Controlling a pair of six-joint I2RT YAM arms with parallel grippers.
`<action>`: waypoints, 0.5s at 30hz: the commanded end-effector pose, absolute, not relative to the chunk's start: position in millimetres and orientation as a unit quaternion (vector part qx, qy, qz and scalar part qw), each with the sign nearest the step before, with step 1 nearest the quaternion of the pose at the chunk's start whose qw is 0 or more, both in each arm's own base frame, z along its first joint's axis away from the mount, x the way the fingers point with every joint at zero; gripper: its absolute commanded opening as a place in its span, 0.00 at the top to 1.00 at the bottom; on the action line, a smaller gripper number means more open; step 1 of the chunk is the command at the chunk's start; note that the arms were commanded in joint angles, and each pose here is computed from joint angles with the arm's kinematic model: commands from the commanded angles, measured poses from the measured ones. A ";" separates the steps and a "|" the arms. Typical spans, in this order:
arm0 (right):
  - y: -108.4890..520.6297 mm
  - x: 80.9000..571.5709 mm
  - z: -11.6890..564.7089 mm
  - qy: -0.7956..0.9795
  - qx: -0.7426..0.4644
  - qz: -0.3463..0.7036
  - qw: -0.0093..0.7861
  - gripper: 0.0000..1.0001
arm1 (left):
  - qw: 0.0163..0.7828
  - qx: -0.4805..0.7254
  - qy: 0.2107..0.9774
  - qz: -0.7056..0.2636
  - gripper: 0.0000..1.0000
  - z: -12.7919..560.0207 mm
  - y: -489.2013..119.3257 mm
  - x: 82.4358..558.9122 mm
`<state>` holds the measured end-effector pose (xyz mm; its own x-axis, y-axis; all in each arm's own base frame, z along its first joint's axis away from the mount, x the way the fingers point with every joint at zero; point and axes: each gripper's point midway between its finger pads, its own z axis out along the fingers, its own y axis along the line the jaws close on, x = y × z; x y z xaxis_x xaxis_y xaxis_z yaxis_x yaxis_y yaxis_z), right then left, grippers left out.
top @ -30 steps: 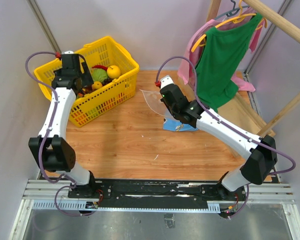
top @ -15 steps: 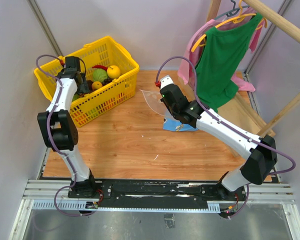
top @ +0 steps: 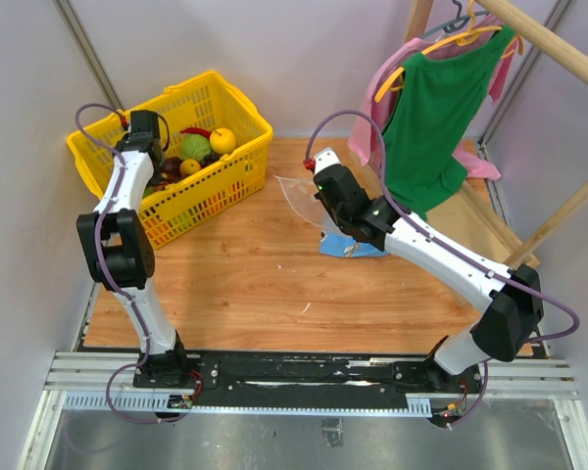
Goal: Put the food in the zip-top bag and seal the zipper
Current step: Pick up the fake vegetable from the bin.
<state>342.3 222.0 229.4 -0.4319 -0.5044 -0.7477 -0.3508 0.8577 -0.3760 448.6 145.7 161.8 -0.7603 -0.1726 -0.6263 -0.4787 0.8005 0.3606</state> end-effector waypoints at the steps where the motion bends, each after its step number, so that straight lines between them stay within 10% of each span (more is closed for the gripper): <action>1: 216.1 346.4 233.9 0.838 -0.249 -0.095 0.476 0.99 | 0.271 -0.174 0.919 0.228 0.66 143.0 136.4 445.6; 10: 216.1 347.7 235.7 0.838 -0.248 -0.097 0.477 0.99 | 0.338 -0.180 0.904 0.191 0.99 200.3 122.8 446.3; 15: 216.4 348.2 236.4 0.838 -0.248 -0.097 0.477 0.99 | 0.384 -0.178 0.892 0.158 1.00 236.4 107.5 447.3</action>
<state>342.5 221.4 229.6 -0.4269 -0.5170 -0.7419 -0.3568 0.8502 -0.3871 444.0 125.7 182.0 -0.7380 -0.1892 -0.6477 -0.4478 0.8554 0.2604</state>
